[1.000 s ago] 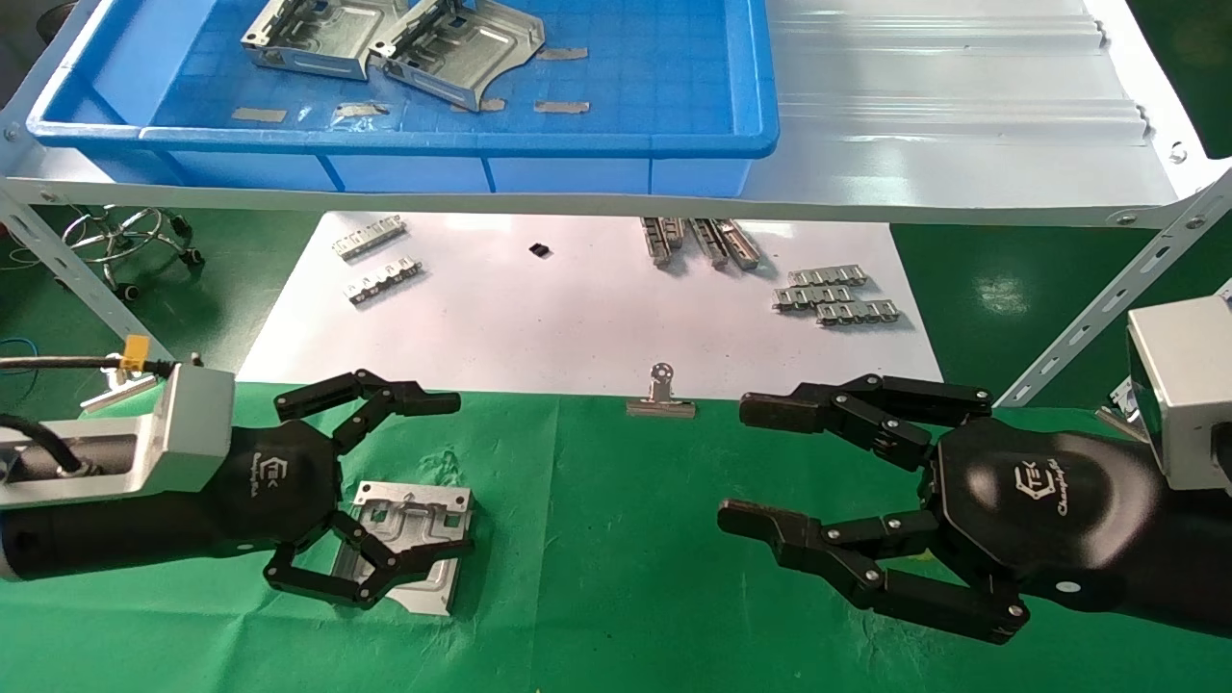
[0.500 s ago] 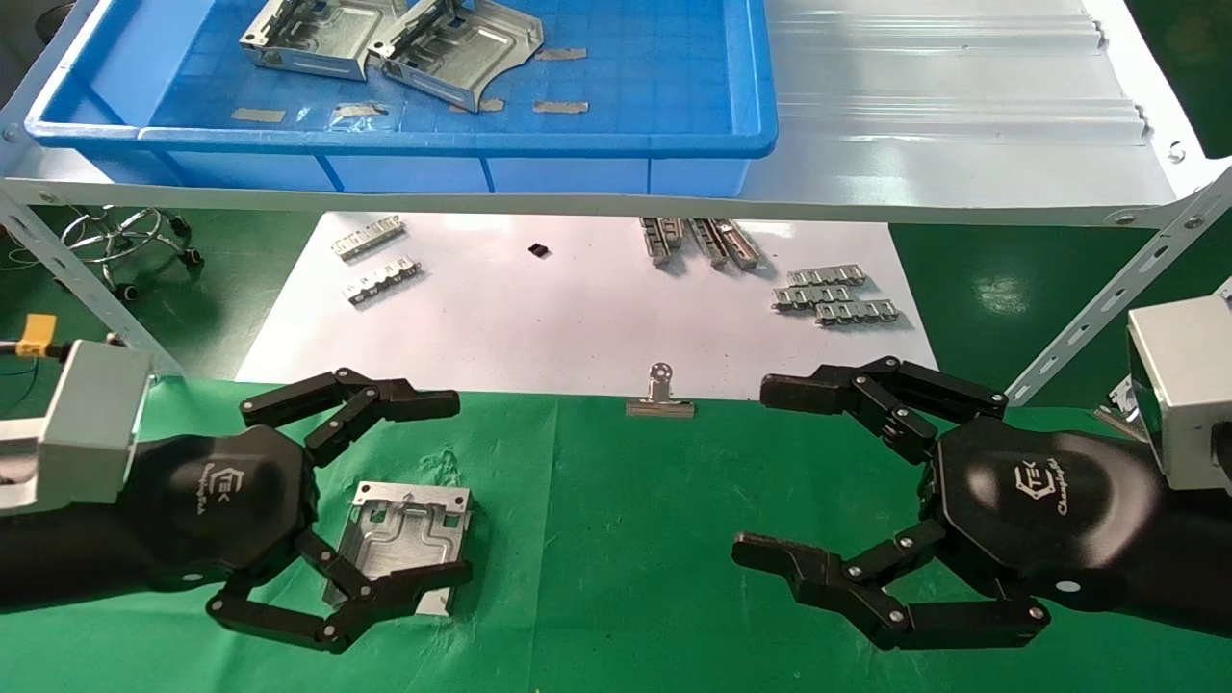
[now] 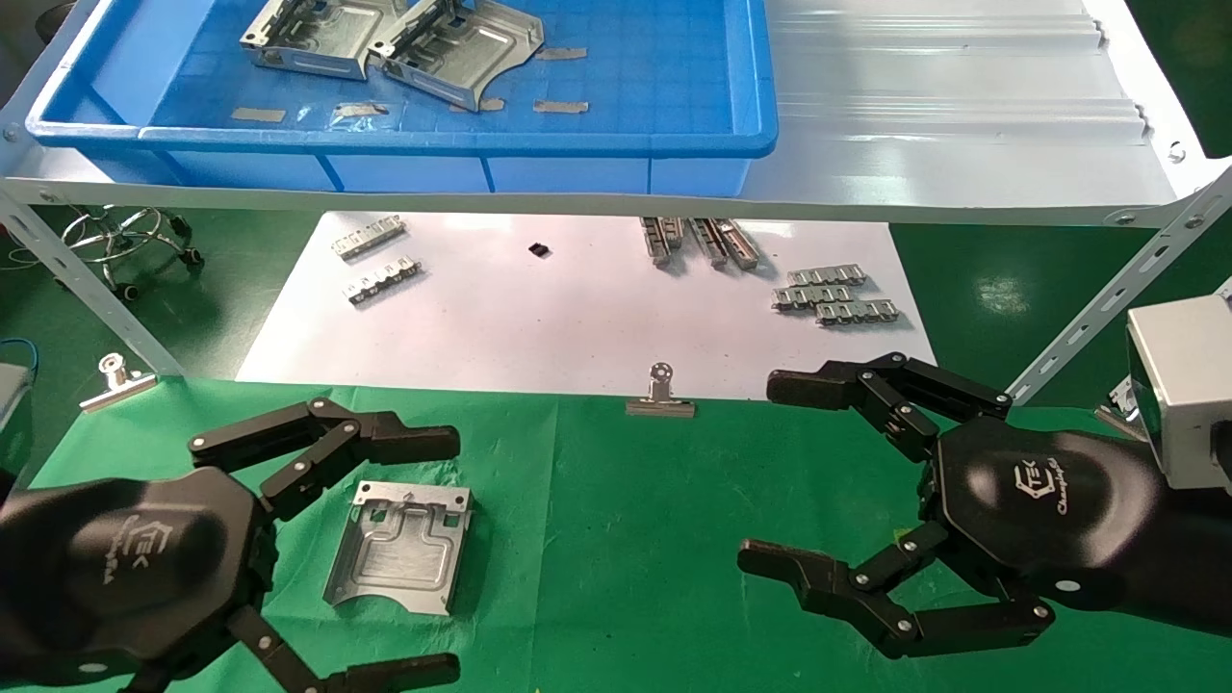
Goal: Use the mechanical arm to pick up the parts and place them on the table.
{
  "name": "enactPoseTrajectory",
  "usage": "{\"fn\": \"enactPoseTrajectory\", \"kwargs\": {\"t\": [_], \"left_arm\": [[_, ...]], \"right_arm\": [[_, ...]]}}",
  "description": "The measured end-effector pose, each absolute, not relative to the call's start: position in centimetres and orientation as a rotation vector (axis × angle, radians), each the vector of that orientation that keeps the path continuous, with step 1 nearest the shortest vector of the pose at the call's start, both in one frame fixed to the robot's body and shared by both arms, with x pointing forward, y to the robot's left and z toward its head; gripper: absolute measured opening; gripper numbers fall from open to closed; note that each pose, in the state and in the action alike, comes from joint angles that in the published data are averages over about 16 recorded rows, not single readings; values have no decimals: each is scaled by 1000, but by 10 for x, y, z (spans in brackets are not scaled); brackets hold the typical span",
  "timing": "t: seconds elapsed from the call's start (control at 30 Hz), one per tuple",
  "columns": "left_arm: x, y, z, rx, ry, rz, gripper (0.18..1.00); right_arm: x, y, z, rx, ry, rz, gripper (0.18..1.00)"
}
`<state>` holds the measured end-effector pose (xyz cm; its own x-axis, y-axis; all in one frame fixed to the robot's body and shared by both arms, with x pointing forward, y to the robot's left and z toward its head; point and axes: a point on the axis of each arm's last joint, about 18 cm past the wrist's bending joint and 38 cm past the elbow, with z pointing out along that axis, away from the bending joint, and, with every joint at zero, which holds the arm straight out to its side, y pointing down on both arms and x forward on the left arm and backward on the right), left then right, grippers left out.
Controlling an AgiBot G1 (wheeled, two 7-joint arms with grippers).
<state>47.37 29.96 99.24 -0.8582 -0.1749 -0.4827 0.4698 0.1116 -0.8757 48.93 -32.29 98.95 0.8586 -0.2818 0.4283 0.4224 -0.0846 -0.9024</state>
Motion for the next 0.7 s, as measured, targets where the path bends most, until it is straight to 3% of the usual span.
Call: {"fn": "enactPoseTrajectory", "kwargs": {"t": [0.7], "left_arm": [[472, 299, 993, 282, 1924, -1801, 1001]], "right_arm": [[489, -323, 989, -1549, -115, -587, 1001]]}}
